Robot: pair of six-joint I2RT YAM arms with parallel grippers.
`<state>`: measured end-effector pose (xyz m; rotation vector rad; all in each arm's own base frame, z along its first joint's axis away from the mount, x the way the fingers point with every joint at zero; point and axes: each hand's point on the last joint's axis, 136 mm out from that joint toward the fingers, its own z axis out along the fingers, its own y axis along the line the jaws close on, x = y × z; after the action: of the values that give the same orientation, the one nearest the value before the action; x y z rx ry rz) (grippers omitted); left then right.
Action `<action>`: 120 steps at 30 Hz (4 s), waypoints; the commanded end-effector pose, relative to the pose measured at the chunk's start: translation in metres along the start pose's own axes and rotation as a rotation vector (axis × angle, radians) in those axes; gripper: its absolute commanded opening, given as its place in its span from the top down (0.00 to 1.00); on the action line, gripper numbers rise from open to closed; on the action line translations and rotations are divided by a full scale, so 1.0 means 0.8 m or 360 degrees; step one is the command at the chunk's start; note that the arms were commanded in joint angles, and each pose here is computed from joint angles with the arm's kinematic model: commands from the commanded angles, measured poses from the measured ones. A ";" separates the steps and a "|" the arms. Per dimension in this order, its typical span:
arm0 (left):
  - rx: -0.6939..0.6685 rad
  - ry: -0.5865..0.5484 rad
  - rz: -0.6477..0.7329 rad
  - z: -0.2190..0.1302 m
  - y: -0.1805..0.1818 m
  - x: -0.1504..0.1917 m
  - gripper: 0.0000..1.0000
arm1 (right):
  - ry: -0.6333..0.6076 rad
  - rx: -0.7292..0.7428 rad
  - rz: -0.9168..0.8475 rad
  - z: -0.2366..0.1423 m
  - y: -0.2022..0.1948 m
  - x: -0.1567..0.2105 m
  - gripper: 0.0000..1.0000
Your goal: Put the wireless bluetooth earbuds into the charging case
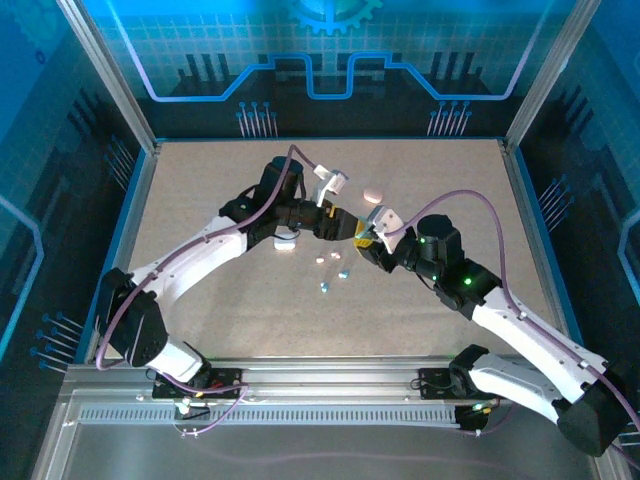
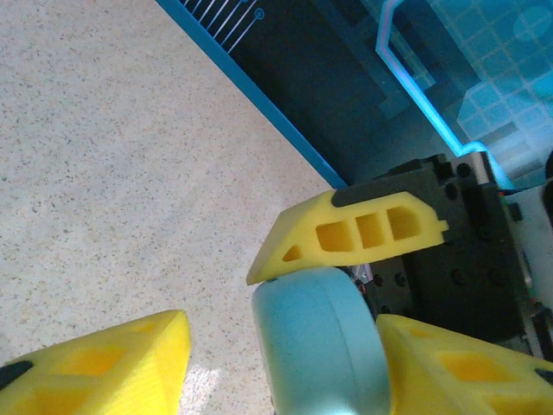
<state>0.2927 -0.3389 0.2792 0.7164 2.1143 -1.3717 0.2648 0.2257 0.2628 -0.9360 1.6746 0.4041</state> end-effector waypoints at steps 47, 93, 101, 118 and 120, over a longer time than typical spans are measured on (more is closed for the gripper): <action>0.0233 -0.0290 -0.0283 -0.013 -0.045 -0.059 0.82 | -0.0611 0.0125 -0.0226 -0.030 -0.054 -0.072 0.50; 0.0309 -0.0407 0.1076 -0.064 -0.095 0.004 0.49 | -0.0275 -0.1038 0.0166 -0.057 0.036 -0.092 0.67; 0.0322 -0.0384 0.1031 -0.063 -0.096 0.004 0.46 | -0.0266 -0.1016 0.0138 -0.055 0.036 -0.091 0.67; 0.0329 -0.0313 0.0992 -0.057 -0.090 0.009 0.63 | -0.0274 -0.0975 0.0103 -0.056 0.036 -0.097 0.67; 0.0324 -0.0290 0.1001 -0.056 -0.088 0.014 0.65 | -0.0268 -0.0970 0.0142 -0.057 0.034 -0.101 0.66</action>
<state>0.2376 -0.3192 0.3248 1.1142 1.4797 -1.2326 0.2240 0.2412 0.3260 -1.2257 1.5024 1.0677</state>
